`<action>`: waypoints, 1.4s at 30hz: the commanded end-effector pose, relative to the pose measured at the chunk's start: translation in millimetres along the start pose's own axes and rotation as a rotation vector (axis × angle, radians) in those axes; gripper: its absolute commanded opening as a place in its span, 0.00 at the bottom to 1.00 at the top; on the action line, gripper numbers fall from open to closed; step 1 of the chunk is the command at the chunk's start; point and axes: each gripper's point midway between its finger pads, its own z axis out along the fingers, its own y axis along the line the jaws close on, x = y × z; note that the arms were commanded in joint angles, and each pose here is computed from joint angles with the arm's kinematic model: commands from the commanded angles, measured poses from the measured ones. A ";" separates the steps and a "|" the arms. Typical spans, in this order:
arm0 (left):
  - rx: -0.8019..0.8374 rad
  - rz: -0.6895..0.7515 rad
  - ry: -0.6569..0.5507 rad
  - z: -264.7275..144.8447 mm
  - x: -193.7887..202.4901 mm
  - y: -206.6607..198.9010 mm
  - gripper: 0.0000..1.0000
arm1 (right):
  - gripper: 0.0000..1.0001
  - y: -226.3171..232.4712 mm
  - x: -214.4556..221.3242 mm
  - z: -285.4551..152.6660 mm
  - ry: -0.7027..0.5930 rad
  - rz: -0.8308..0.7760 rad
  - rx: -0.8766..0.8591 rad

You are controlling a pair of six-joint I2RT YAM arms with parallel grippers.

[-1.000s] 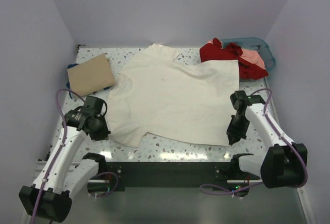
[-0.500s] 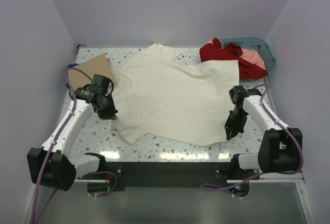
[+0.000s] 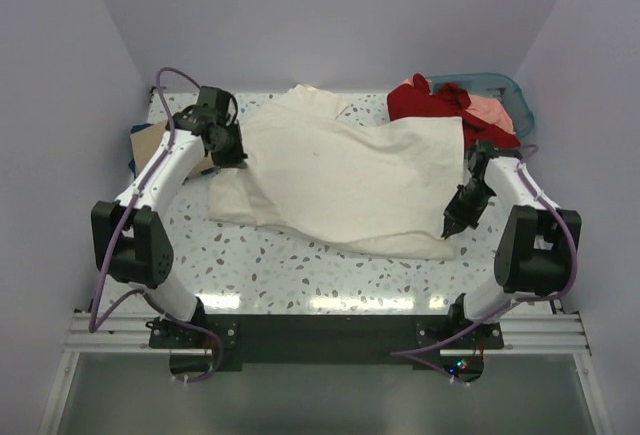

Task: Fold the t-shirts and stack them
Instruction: Fold the tshirt

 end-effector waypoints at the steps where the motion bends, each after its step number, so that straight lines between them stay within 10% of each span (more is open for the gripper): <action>1: 0.078 0.075 -0.120 -2.3 -52.5 -22.5 0.00 | 0.00 12.4 -26.3 -11.1 -0.057 -0.016 -0.056; 34: 0.099 0.143 -0.162 41.8 -117.2 -47.1 0.00 | 0.00 13.5 -108.1 -17.4 -0.149 0.046 -0.068; 38: 0.173 0.142 -0.184 47.5 -132.1 -65.1 0.50 | 0.27 24.3 -123.7 -33.7 -0.185 0.031 -0.103; 39: 0.194 0.135 -0.195 44.8 -136.3 -70.3 0.57 | 0.48 25.5 -125.7 -37.3 -0.191 0.026 -0.107; 42: 0.201 0.129 -0.215 41.2 -136.7 -70.7 0.71 | 0.63 25.3 -130.0 -48.6 -0.236 0.011 -0.110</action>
